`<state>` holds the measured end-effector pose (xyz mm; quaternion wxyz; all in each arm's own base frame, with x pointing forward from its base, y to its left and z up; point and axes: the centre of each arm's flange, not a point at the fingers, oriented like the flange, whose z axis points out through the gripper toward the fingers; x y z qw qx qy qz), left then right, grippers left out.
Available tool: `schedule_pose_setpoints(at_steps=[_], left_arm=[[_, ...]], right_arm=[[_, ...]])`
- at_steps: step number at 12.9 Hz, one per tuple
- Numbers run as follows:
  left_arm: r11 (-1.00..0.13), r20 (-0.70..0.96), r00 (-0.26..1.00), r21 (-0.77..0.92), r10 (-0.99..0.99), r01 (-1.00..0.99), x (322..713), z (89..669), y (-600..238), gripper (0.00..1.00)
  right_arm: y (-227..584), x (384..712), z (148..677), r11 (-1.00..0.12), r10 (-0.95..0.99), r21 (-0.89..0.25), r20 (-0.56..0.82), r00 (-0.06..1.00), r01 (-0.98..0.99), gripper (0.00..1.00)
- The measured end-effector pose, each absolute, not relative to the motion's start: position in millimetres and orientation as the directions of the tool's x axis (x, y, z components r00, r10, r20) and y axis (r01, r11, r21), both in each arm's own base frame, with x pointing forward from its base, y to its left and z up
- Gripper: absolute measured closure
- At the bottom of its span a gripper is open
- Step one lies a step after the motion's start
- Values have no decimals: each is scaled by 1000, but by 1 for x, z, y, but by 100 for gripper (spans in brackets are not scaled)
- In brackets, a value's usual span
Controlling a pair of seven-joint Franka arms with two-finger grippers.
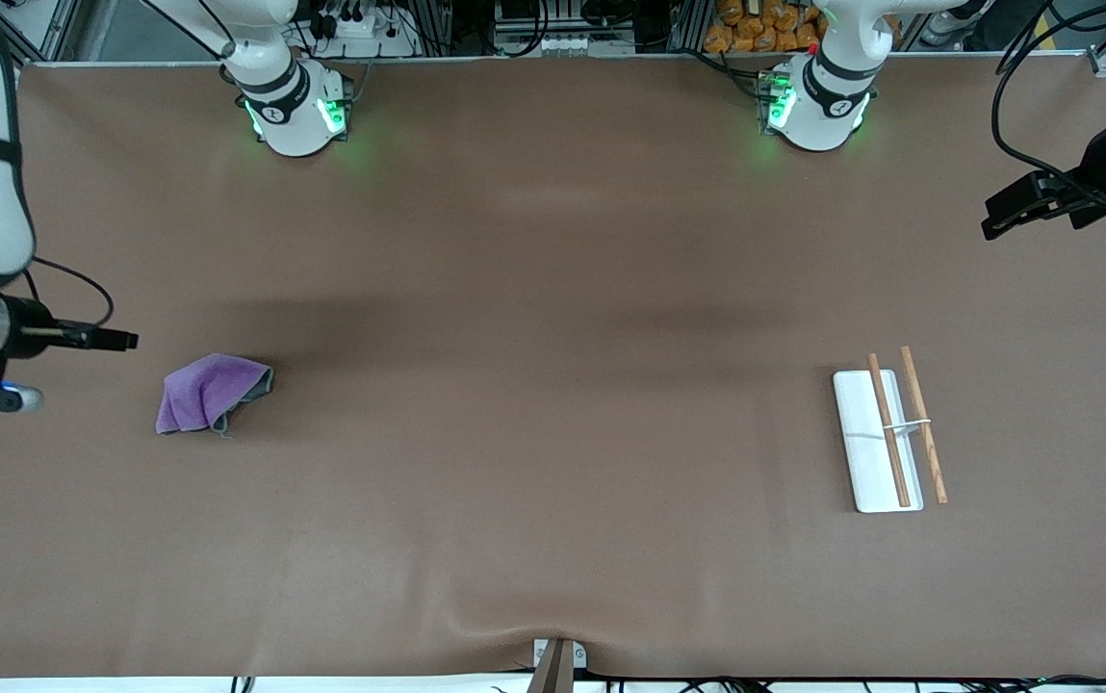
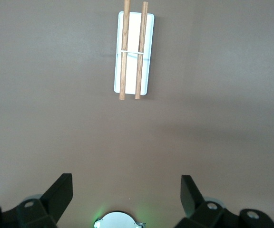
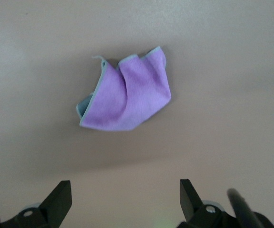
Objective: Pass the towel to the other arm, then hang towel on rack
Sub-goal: 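Reach the right gripper down to the purple towel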
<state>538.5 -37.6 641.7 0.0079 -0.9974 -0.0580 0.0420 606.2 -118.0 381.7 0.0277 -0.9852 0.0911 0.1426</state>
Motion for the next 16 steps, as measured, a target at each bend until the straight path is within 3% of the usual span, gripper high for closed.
schedule_pose_setpoints(at_steps=[8, 12, 16], left_arm=[[-993, -83, 990, -21, 116, 115, 539, 642, -38, 0], [-993, -83, 990, -21, 116, 115, 539, 642, -38, 0], [-993, -84, 990, -21, 116, 115, 539, 641, -38, 0]], right_arm=[[-118, 625, 264, -983, -172, -22, -266, 948, -184, 0], [-116, 606, 216, -984, -169, -19, -229, 959, -178, 0], [-116, 598, 206, -984, -170, -18, -243, 955, -179, 0]])
